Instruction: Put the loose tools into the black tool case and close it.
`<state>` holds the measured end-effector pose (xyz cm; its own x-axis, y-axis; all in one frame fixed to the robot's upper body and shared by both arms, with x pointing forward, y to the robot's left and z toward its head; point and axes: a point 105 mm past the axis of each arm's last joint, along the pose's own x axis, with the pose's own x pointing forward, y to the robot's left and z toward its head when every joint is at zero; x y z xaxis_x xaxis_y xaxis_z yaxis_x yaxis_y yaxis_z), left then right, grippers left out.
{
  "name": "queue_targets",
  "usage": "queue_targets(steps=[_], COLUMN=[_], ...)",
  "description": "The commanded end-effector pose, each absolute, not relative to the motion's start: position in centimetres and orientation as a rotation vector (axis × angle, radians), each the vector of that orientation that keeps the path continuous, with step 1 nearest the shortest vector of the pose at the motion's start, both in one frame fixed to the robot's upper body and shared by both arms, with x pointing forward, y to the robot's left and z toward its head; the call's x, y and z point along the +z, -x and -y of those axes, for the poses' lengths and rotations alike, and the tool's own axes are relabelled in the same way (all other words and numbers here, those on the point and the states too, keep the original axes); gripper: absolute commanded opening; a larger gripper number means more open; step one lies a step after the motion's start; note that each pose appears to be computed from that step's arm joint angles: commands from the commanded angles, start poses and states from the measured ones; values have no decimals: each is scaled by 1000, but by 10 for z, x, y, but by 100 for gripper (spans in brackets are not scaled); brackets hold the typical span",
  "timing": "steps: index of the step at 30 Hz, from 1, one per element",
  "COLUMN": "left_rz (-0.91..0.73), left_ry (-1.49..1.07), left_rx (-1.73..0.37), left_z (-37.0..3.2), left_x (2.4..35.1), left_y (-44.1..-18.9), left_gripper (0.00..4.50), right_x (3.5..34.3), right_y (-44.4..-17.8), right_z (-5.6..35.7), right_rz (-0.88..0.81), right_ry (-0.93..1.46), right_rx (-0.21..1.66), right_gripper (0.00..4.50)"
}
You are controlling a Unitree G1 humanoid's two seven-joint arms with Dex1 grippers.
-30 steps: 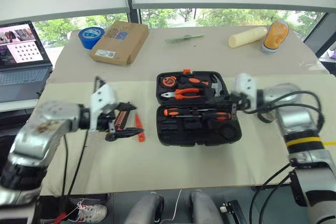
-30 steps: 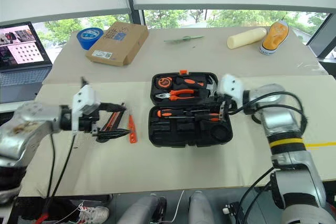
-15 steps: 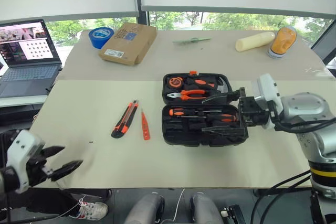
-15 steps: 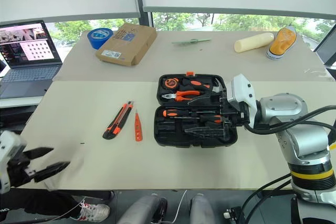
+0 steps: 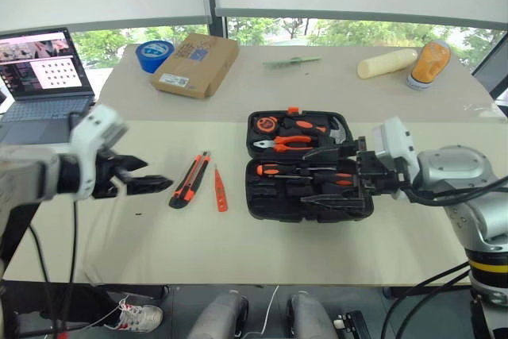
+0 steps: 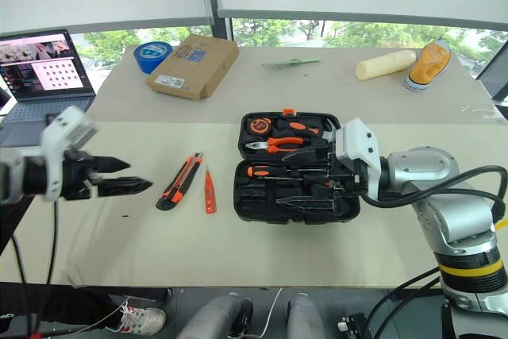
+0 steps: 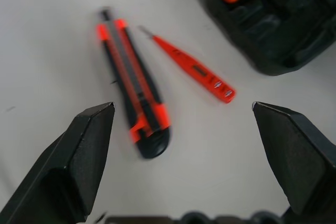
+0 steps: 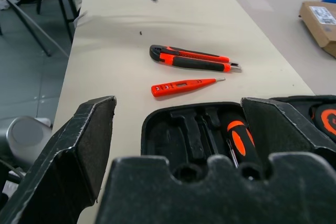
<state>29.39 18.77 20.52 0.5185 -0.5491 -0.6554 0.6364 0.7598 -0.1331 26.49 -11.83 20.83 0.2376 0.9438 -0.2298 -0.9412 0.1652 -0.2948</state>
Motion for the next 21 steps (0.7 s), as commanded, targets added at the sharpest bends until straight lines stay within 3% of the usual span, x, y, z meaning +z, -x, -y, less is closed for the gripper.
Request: queue_targets(steps=[1,10,16,21], left_rz=[-803,-987,-1146,-1189], left_ry=[-96,-84,-142,-162], left_rx=[-687,-694,-737,-622], left_z=[-175,-123,-101,-108], left_x=[204,202,181,161], left_y=[-312,-338,-323,-328], left_gripper=[450,450,450,450], right_x=[216,210,210,208], right_y=[-260,-256,-255,-252], right_z=[115,116,115,118], right_rz=[71,76,91,87], right_ry=[455,447,437,431], right_rx=[1322,1273,1245,1220], right_gripper=[444,444,444,444])
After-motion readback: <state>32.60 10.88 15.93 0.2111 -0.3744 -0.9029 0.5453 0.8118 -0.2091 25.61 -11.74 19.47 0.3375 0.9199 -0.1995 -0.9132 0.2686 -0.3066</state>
